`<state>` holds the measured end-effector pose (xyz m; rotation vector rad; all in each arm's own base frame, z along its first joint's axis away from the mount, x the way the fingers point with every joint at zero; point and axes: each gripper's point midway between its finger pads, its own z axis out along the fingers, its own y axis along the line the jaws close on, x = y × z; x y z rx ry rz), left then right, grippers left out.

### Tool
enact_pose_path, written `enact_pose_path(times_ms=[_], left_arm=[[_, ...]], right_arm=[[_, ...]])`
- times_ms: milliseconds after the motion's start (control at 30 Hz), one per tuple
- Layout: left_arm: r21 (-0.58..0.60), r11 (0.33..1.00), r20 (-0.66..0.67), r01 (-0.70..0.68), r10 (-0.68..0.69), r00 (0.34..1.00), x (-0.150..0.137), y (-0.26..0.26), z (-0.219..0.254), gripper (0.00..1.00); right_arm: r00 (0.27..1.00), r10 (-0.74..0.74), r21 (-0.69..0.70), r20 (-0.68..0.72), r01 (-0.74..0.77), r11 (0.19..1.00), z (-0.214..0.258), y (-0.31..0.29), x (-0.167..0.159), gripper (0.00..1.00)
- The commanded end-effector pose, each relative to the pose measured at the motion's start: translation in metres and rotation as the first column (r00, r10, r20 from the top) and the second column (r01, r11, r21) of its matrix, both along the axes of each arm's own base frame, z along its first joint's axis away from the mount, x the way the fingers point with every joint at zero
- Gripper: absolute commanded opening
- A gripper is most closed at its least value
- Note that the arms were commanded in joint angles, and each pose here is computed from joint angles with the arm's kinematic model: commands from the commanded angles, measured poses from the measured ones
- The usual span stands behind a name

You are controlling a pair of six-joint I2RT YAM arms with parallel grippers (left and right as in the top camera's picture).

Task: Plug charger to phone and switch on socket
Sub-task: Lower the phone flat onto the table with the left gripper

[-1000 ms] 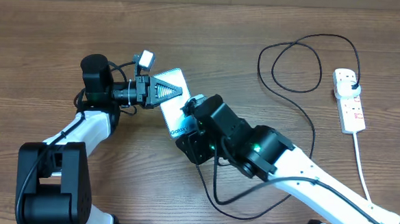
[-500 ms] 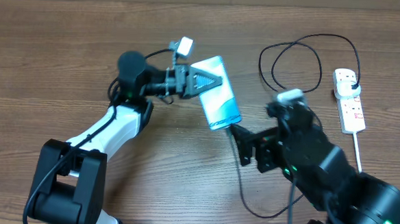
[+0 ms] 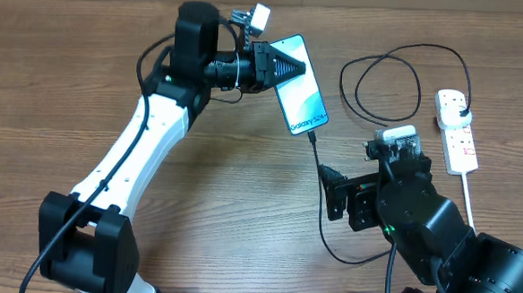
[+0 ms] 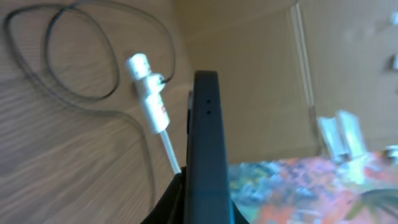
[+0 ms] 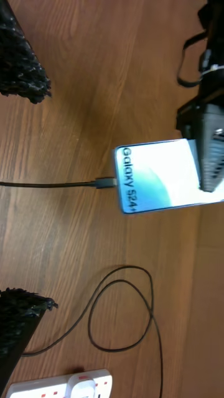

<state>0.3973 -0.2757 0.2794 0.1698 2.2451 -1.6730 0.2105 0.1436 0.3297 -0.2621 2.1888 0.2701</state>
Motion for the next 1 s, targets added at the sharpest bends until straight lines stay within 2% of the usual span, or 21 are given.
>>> enact_pose_path(times_ms=[0,167,233,333,567,767,967], left_arm=[[0.111,0.992,0.14,0.062,-0.078,0.987,0.002,0.005,-0.016,0.09],[0.299,0.95,-0.037,0.095,-0.087,0.995,-0.012,0.036,-0.087,0.07],[0.453,0.887,-0.129,0.089,-0.034,0.991,-0.016,0.065,-0.13,0.04],[0.542,0.831,-0.197,0.123,-0.016,0.98,-0.023,0.089,-0.161,0.04],[0.555,0.81,-0.215,0.187,-0.078,0.974,-0.022,0.104,-0.193,0.04],[0.555,0.792,-0.245,0.253,-0.135,0.96,-0.025,0.106,-0.223,0.04],[0.469,0.827,-0.346,0.31,-0.151,0.926,-0.034,0.096,-0.254,0.04]], right_arm=[[0.999,-0.027,0.025,0.032,0.026,0.999,0.01,-0.003,0.004,1.0],[0.999,-0.026,0.01,0.019,0.026,1.0,0.006,0.002,0.008,1.0],[1.0,-0.026,-0.01,0.003,0.026,1.0,-0.001,0.007,0.011,1.0],[0.999,-0.026,-0.043,-0.024,0.024,0.999,-0.011,0.013,0.017,1.0],[0.995,-0.014,-0.113,-0.104,0.002,0.994,-0.039,0.032,0.028,1.0],[0.99,-0.069,0.035,-0.124,0.074,0.997,-0.034,0.046,0.034,1.0],[0.991,-0.079,0.085,-0.106,0.088,0.993,-0.027,0.052,0.039,1.0]])
